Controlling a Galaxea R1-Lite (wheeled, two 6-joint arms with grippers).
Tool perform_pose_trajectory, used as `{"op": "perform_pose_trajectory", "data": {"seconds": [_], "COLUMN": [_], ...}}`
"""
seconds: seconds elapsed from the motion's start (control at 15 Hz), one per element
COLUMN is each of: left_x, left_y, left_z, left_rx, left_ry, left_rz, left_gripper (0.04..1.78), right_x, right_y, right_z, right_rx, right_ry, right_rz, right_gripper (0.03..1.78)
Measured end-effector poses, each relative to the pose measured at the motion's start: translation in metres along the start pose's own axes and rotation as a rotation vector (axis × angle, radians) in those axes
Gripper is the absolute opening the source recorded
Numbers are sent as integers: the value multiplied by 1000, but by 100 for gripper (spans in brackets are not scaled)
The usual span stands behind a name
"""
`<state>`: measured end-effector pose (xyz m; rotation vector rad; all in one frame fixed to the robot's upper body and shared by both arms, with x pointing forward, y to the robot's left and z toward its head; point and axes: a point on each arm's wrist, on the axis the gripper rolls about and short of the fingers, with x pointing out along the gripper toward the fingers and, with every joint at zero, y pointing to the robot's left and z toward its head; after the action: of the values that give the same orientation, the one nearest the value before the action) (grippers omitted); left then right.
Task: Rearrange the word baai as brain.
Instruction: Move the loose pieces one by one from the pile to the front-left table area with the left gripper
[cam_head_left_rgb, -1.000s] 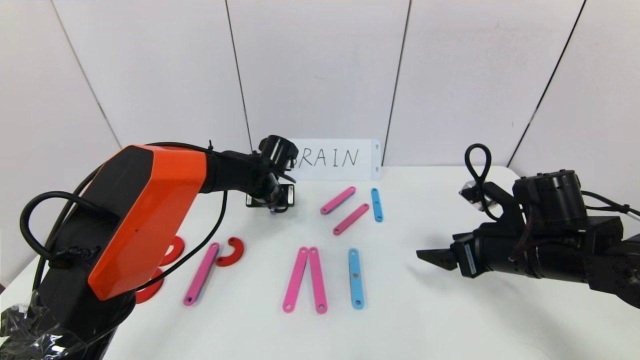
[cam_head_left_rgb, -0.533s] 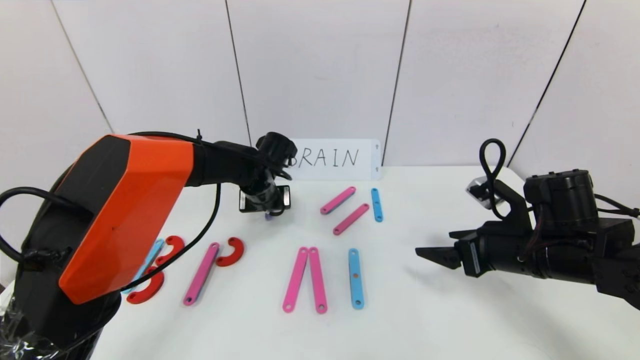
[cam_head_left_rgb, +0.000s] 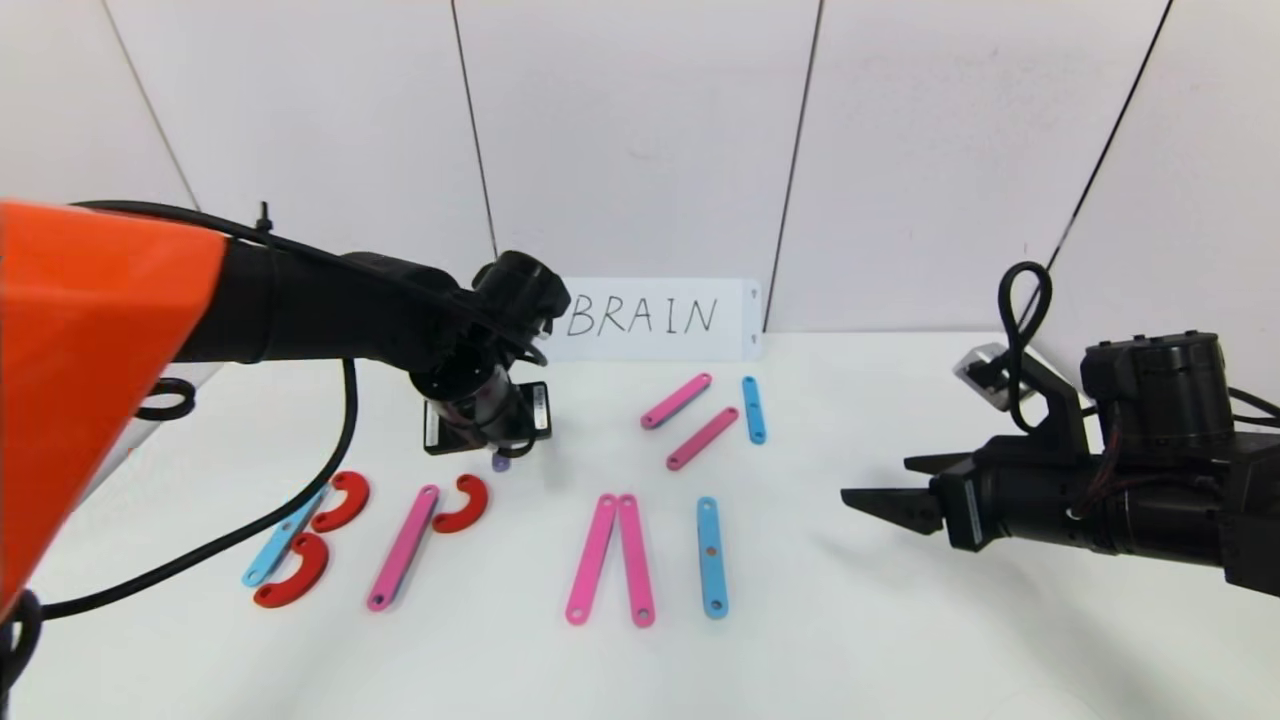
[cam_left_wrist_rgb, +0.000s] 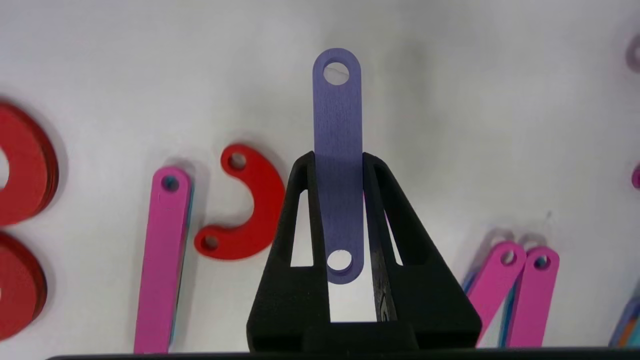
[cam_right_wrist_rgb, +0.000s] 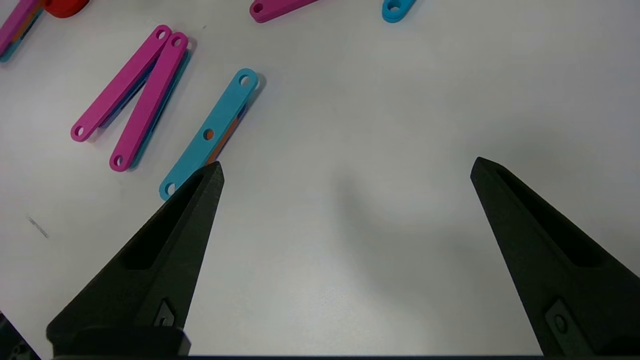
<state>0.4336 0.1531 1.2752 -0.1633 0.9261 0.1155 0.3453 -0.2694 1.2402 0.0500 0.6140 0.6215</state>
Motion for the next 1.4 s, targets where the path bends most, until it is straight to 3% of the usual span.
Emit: {"op": "perform_pose_trajectory", "data": {"seconds": [0.53,0.87,1.4], "left_x": [-39,-45,-33], "left_y": [15,30,36], "left_z": [-60,-83,-100], "left_rx": [-16,-69,-327], "left_ry": [5,3,41], "left_rz": [68,54,125], "left_gripper": [27,27,27], "right_x": [1,6,9], "right_y": [0,0,0], "right_z": [-1,-3,-6], "right_rx": [-3,-6,-3], "right_ry": [6,21,34], "right_rz": [-4,-1,-3], "right_gripper": [173,173,173]}}
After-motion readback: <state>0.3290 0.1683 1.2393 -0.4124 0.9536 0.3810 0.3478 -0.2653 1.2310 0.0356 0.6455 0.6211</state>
